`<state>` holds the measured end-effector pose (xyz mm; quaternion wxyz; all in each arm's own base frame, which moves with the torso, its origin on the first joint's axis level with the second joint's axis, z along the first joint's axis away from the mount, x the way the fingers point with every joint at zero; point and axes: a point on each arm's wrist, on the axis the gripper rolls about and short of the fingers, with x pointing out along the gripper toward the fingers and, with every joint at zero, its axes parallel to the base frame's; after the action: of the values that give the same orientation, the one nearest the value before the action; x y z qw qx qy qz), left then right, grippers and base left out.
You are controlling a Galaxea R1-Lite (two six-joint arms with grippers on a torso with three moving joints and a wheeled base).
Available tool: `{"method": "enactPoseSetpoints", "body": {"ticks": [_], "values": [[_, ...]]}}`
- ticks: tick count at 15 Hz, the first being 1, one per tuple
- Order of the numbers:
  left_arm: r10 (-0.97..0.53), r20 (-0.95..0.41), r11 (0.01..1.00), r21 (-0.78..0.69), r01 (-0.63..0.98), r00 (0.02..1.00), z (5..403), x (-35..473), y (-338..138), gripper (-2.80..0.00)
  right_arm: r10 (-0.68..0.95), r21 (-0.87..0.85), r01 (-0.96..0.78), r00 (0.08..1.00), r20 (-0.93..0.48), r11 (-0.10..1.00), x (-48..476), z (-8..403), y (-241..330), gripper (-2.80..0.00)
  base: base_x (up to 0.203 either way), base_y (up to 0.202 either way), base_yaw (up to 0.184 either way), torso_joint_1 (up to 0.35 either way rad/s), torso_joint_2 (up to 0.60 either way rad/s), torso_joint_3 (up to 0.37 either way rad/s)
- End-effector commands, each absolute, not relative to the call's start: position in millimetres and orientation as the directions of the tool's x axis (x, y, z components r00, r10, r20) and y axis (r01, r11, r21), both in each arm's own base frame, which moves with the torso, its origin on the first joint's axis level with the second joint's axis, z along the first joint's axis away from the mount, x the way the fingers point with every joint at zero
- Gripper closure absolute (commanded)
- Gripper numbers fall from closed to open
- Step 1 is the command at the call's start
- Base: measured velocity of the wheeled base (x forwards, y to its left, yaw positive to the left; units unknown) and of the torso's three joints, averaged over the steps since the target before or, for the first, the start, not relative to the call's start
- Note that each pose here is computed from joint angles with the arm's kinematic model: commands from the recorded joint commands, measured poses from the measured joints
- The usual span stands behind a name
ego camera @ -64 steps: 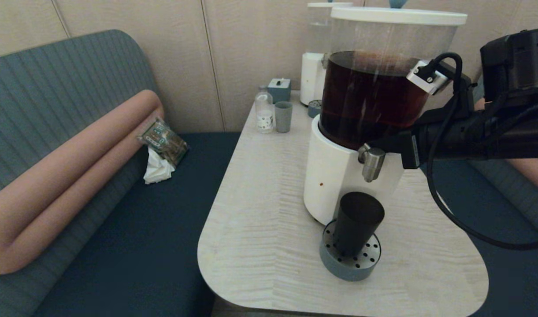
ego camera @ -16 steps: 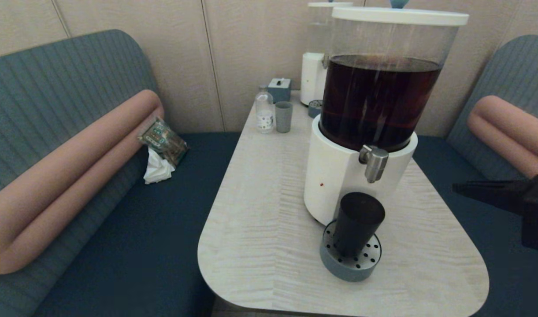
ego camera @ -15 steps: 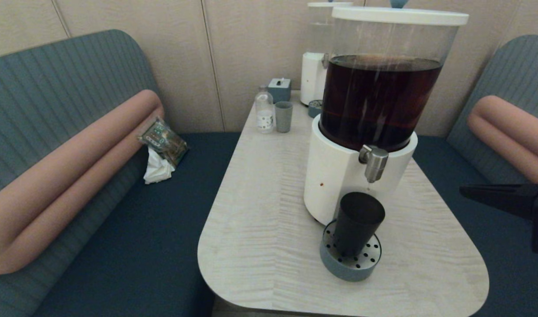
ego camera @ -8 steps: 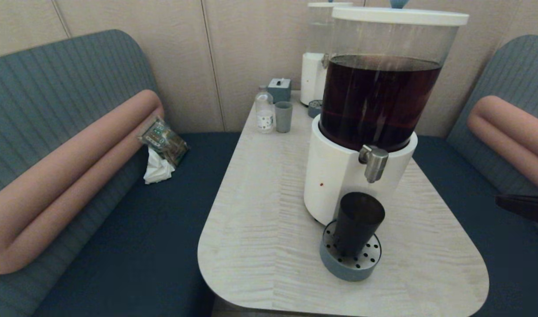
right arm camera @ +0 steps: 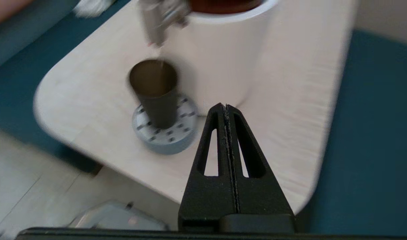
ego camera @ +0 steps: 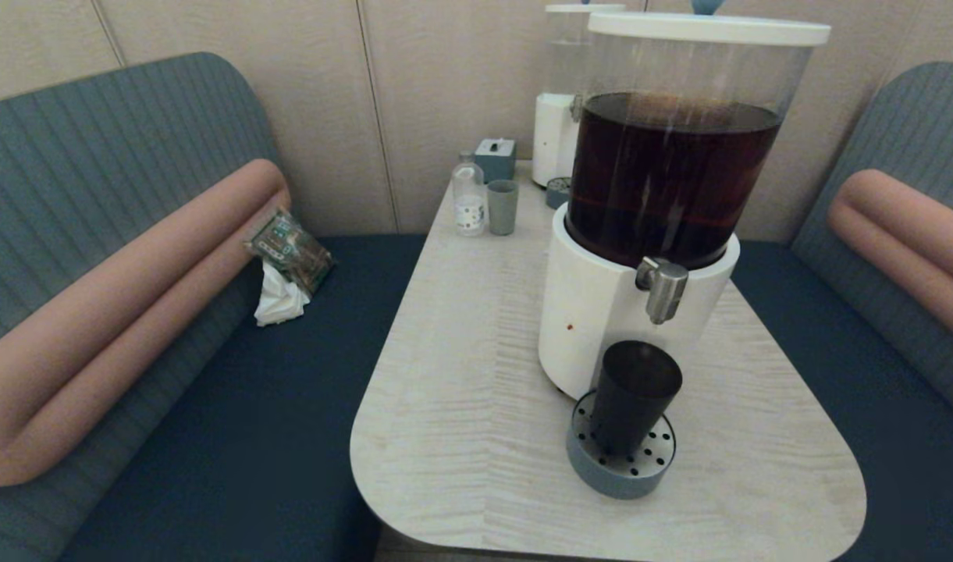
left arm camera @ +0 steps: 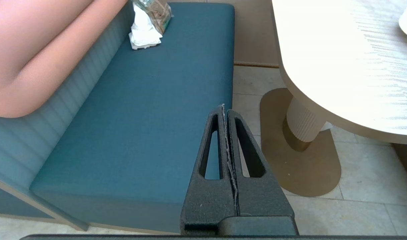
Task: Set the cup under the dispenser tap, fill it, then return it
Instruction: Turn off the faucet
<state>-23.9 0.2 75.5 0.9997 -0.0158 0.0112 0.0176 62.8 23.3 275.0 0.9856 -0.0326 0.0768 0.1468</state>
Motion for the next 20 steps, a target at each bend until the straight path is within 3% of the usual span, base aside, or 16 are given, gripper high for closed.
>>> {"method": "enactPoseSetpoints", "body": {"ticks": [1, 8, 15, 20], "values": [[0.036, -0.025, 0.999, -0.032, -0.037, 0.999, 75.6, -23.8, 0.2, 0.0, 0.238, -0.038, -0.242, 0.968, -0.077, 0.97, 38.7, 276.8, 12.2, 0.0, 0.0, 0.0, 0.0, 0.0, 0.0, 0.0], [0.037, -0.025, 0.999, -0.032, -0.038, 0.999, 75.6, -23.8, 0.3, 0.0, -0.01, -0.046, 0.008, 0.999, -0.044, 0.999, 9.3, 244.9, -4.6, 0.0, 0.0, 0.0, 0.0, 0.0, 0.0, 0.0], [0.035, -0.025, 0.999, -0.032, -0.036, 0.999, 75.6, -23.8, 0.2, 0.0, -0.226, -0.018, 0.227, 0.974, 0.032, 0.974, -31.4, 206.5, -10.6, 0.0, 0.0, 0.0, 0.0, 0.0, 0.0, 0.0], [0.036, -0.025, 0.999, -0.032, -0.037, 0.999, 75.6, -23.8, 0.2, 0.0, -0.301, 0.074, 0.297, 0.953, 0.042, 0.952, -32.8, 199.7, -11.3, 0.0, 0.0, 0.0, 0.0, 0.0, 0.0, 0.0]]}}
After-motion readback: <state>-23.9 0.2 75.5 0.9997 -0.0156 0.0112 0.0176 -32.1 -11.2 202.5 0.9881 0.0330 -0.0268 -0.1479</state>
